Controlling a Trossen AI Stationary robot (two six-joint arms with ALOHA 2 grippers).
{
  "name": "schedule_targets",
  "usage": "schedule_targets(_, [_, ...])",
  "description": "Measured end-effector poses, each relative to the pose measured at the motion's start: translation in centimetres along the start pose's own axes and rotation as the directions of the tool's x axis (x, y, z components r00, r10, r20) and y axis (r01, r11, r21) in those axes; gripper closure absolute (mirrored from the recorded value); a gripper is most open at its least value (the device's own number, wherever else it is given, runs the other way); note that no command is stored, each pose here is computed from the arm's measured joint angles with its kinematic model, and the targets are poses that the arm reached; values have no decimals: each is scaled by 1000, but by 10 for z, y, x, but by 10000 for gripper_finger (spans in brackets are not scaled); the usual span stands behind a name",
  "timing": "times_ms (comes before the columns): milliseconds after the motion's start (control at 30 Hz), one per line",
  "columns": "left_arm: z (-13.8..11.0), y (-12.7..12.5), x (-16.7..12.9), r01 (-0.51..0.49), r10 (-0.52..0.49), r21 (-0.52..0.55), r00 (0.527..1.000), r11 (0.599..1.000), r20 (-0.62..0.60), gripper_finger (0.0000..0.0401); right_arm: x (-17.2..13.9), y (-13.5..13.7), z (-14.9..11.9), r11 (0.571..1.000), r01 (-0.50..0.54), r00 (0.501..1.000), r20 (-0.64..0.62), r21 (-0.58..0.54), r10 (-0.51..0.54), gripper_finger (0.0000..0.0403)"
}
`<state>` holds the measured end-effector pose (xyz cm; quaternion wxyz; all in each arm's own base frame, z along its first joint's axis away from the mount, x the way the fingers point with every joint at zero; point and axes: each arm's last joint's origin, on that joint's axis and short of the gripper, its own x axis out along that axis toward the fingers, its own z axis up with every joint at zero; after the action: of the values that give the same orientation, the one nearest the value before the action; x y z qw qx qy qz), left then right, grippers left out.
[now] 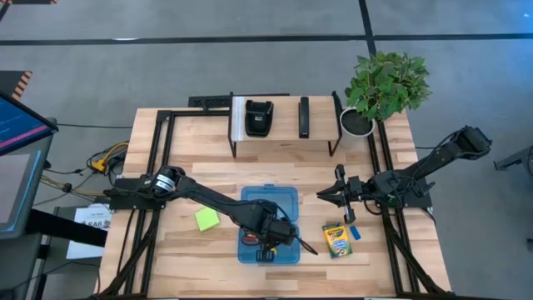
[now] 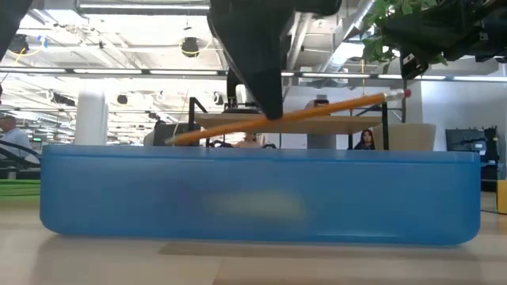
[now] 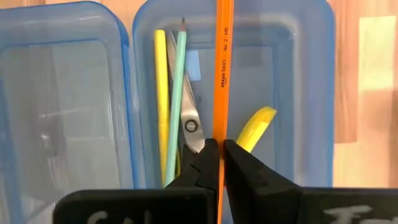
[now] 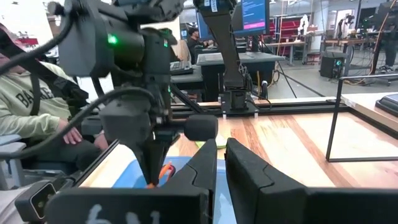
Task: Pack school essentials
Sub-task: Put the orange pencil into the blue supply box
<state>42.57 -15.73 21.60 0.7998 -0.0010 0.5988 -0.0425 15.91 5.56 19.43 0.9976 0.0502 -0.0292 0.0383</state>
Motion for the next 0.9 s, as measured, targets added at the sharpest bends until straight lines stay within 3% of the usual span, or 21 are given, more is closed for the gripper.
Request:
schedule_targets(233, [-2,-10,-6,53,-55,-50,998,997,-26,401,0,0,0,1000,0,1000,-3,-2,0,349])
schedule_targets(500, [-6,-26,-7,48,-49,-72,999,996,-5,401,1,-3,0,1000,20,1000,-1,-2,-20,349])
schedule_targets(900, [-17,-22,26,114,-116,-84,993,990,-26,401,1,-3,0,1000,20,1000,-2,-2,-20,349])
